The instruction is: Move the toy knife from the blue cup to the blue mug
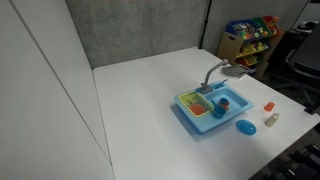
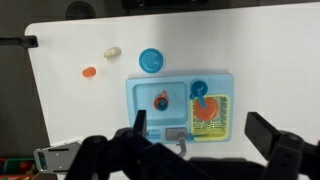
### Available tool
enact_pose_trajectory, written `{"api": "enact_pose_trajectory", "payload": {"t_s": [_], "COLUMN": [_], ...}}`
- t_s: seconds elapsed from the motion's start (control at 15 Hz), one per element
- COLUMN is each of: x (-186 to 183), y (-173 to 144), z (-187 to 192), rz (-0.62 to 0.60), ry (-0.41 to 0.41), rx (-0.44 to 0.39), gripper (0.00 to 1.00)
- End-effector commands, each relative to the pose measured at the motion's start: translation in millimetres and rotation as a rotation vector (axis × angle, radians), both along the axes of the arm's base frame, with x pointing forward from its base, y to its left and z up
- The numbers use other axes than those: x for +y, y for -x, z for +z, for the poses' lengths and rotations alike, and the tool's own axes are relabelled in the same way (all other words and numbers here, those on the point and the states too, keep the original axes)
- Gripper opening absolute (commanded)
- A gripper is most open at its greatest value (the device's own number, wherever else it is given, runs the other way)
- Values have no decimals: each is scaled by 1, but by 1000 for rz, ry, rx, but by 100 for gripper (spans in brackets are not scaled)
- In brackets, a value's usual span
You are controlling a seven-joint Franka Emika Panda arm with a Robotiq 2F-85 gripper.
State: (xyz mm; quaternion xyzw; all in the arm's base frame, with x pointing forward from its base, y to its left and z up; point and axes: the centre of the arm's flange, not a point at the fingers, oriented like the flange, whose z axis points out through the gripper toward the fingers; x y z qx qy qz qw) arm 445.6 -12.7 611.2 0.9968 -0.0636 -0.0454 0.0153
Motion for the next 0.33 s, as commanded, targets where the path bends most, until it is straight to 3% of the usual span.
{"api": "enact_pose_trajectory", "payload": {"t_s": [0.0,0.27], "x": [-9,-5], "y": [8,9], "z": [23,16], "rz": [29,18], "ry": [-43,-21], "rx": [-11,-22], "gripper": [100,100]}}
